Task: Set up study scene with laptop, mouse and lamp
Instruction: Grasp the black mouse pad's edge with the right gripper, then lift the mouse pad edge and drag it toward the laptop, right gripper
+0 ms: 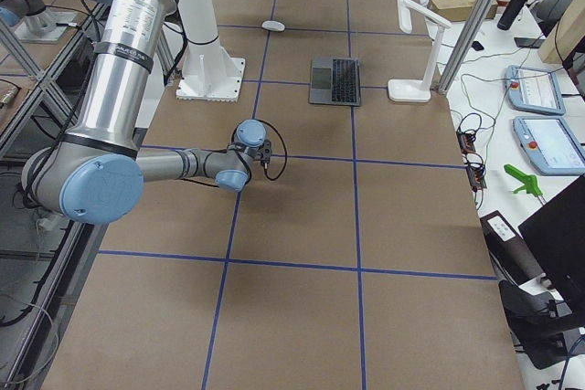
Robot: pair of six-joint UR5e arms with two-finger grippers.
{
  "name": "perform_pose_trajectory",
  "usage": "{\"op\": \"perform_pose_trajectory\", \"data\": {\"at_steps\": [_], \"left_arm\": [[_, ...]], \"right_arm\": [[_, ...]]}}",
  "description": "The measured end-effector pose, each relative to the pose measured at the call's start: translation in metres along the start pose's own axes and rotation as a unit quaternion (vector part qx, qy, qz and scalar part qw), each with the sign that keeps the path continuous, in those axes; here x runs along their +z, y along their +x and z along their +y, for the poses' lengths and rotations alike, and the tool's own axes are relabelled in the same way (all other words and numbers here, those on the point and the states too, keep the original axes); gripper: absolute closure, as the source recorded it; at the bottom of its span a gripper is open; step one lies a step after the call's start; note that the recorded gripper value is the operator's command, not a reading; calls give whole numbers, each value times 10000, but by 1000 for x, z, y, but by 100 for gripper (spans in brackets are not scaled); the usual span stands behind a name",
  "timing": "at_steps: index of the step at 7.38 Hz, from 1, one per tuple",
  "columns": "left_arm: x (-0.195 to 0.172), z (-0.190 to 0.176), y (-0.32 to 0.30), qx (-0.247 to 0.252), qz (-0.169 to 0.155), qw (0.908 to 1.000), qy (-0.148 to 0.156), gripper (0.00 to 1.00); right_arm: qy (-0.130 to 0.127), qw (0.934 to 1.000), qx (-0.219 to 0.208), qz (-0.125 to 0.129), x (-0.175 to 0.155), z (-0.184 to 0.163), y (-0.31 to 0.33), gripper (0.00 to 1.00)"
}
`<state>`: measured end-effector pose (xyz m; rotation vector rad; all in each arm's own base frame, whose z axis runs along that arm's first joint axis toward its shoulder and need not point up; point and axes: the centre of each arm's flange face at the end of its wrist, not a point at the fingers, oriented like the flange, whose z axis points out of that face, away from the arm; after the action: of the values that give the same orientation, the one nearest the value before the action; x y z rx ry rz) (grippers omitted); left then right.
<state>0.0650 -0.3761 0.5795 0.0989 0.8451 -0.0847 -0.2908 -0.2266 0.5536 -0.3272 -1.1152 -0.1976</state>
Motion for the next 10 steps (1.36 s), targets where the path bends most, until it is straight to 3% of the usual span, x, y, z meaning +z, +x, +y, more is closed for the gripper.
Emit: {"op": "perform_pose_trajectory", "data": {"at_steps": [7,10], "left_arm": [[-1,-2,3,22,20,10000,9,0],[-1,-3,4,27,28,10000,11,0]], "right_arm": [[51,9973,195,-709,-30,-48,-68,84],[83,9958,258,-876,-49,-78,-107,85]]}}
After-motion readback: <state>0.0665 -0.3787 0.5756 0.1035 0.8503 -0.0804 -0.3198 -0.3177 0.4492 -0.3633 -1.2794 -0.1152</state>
